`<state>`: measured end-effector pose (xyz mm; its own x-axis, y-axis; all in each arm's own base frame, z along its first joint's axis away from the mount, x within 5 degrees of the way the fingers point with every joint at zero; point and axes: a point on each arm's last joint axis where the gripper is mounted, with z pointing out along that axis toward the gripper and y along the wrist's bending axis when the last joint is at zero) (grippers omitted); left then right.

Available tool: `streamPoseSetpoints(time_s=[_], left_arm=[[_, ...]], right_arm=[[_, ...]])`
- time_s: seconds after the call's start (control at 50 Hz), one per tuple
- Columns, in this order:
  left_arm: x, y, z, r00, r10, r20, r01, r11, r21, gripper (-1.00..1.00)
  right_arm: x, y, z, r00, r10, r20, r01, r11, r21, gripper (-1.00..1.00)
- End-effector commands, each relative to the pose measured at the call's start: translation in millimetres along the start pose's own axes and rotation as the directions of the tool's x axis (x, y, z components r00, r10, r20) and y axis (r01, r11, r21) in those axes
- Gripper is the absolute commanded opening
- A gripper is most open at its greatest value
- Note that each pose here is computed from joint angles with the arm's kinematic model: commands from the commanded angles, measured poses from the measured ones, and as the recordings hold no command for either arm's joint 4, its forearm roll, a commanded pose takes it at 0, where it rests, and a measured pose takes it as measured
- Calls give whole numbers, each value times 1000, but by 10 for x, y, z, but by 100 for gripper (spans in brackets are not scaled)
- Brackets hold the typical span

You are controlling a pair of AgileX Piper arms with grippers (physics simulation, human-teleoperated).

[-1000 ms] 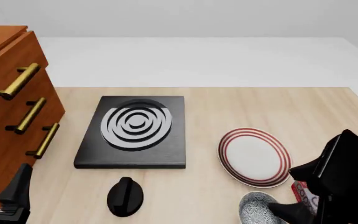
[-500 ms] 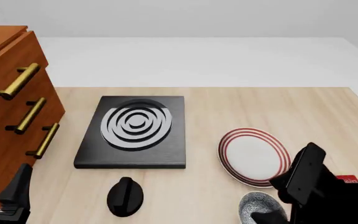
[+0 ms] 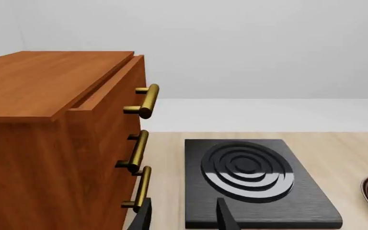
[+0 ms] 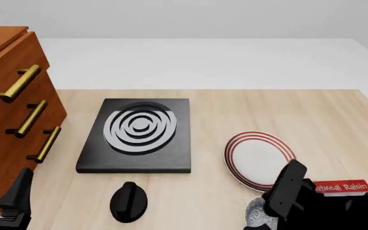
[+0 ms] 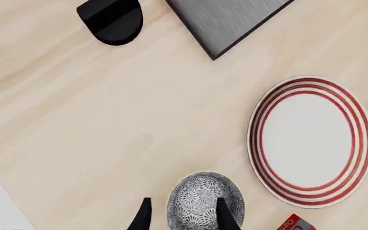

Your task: Pick the akita bowl on the ramekin and place it on the plate.

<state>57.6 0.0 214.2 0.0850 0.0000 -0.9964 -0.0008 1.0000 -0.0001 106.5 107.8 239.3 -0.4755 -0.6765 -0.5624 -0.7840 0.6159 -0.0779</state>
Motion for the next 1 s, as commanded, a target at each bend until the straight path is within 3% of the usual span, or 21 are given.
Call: streamPoseSetpoints(time_s=[0.02, 0.76, 1.0], left_arm=[[0, 0, 0, 1000, 0, 0, 0, 1000, 0, 100], [0, 0, 0, 1000, 0, 0, 0, 1000, 0, 100], [0, 0, 0, 1000, 0, 0, 0, 1000, 0, 100]], right_arm=[[38, 28, 133, 1000, 17, -14, -17, 1000, -10, 100], [283, 96, 409, 996, 62, -63, -64, 998, -24, 100], [248, 131, 432, 994, 73, -79, -76, 996, -36, 100]])
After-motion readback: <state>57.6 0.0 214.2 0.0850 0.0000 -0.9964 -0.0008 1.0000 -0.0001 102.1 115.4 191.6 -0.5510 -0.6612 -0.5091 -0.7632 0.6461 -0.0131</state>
